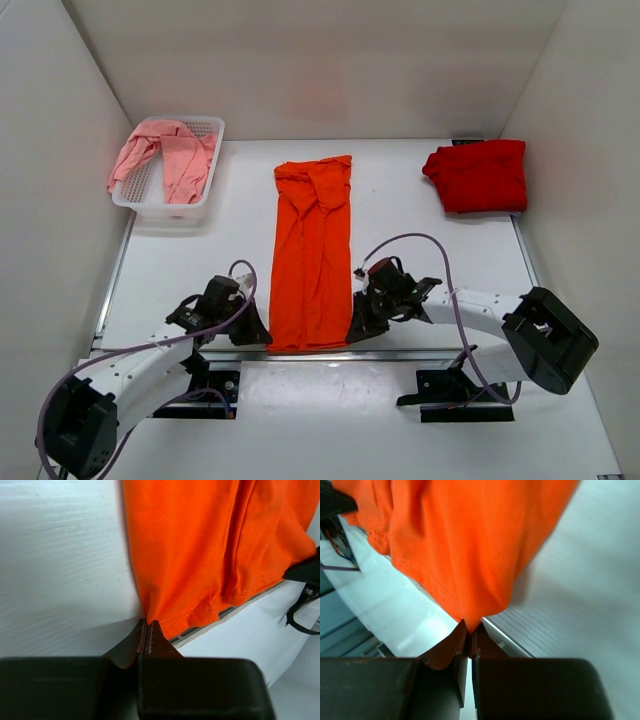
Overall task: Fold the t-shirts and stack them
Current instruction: Grab the bottom of the folded rectangular tshirt with both arms, then fold the folded rectangular tshirt in 1/3 of the way, then grab one side of the 2/3 rectangular tshirt with both arms
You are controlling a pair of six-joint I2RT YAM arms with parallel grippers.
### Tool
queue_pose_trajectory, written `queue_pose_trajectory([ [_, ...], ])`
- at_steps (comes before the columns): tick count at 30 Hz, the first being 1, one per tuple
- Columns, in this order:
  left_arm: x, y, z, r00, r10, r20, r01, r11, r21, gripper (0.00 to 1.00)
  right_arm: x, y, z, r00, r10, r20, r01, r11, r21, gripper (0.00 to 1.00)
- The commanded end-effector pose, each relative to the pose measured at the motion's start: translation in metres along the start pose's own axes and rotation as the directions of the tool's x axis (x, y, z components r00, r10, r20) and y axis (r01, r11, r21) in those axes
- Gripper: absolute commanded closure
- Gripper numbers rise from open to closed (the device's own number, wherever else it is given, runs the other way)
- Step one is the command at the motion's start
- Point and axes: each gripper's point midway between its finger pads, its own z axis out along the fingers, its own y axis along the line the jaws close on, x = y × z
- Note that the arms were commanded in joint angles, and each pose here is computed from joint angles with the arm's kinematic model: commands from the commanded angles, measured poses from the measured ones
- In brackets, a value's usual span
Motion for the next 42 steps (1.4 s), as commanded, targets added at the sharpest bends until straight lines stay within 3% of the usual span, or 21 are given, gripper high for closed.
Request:
queue_pose_trajectory([
  [1, -0.025, -0.017, -0.011, 1.000, 0.004, 0.027, -0.005, 1.000, 0.024, 1.00, -0.020, 0.012, -0.018, 1.000, -0.015, 0.018, 0.016, 0.999, -0.037, 1.00],
  [7, -0.109, -0.050, -0.026, 0.990, 0.025, 0.137, -0.033, 0.998, 0.057, 1.00, -0.086, 0.021, -0.047, 0.995, -0.031, 0.092, 0.038, 0.997, -0.072, 1.00],
  [11, -0.176, -0.058, -0.018, 0.987, 0.034, 0.158, -0.041, 0.998, 0.041, 1.00, -0.166, 0.025, -0.077, 0.982, -0.079, 0.174, 0.091, 0.994, -0.057, 1.00],
  [15, -0.257, -0.059, -0.014, 0.965, 0.026, 0.261, -0.036, 0.999, 0.033, 1.00, -0.237, -0.001, -0.082, 0.971, -0.097, 0.221, 0.102, 0.995, -0.009, 1.00],
  [16, -0.274, -0.056, -0.007, 0.962, 0.018, 0.274, -0.027, 0.999, 0.030, 0.95, -0.256, -0.007, -0.082, 0.968, -0.096, 0.231, 0.098, 0.995, 0.004, 0.93],
  [17, -0.288, -0.052, -0.001, 0.960, -0.002, 0.280, -0.008, 0.999, 0.034, 0.79, -0.273, -0.014, -0.082, 0.968, -0.084, 0.238, 0.083, 0.996, 0.014, 0.85],
  [18, -0.297, -0.043, 0.006, 0.961, -0.036, 0.275, 0.025, 0.999, 0.041, 0.64, -0.289, -0.022, -0.084, 0.963, -0.083, 0.257, 0.077, 0.996, 0.035, 0.71],
  [19, -0.310, -0.046, 0.004, 0.954, -0.029, 0.299, 0.014, 0.999, 0.051, 0.57, -0.296, -0.025, -0.085, 0.961, -0.077, 0.266, 0.068, 0.997, 0.042, 0.65],
  [21, -0.312, -0.045, 0.011, 0.957, -0.074, 0.280, 0.048, 0.994, 0.100, 0.52, -0.306, -0.033, -0.084, 0.957, -0.085, 0.279, 0.068, 0.995, 0.071, 0.57],
  [24, -0.306, -0.047, 0.007, 0.951, -0.077, 0.300, 0.044, 0.992, 0.116, 0.45, -0.289, -0.032, -0.078, 0.954, -0.093, 0.286, 0.073, 0.994, 0.082, 0.52],
  [28, -0.251, -0.028, 0.012, 0.963, -0.091, 0.253, 0.075, 0.994, 0.074, 0.43, -0.248, -0.038, -0.070, 0.957, -0.042, 0.288, 0.023, 0.997, 0.067, 0.50],
  [34, -0.167, 0.005, 0.017, 0.952, -0.112, 0.284, 0.130, 0.990, -0.045, 0.39, -0.172, -0.042, -0.041, 0.957, 0.047, 0.288, -0.051, 0.999, 0.007, 0.49],
  [37, -0.155, 0.012, 0.022, 0.935, -0.161, 0.317, 0.185, 0.981, -0.049, 0.38, -0.158, -0.039, -0.028, 0.953, 0.097, 0.286, -0.086, 0.995, -0.050, 0.49],
  [42, -0.178, -0.005, 0.031, 0.923, -0.141, 0.357, 0.161, 0.987, -0.028, 0.37, -0.168, -0.034, -0.012, 0.944, 0.126, 0.304, -0.103, 0.990, -0.092, 0.49],
])
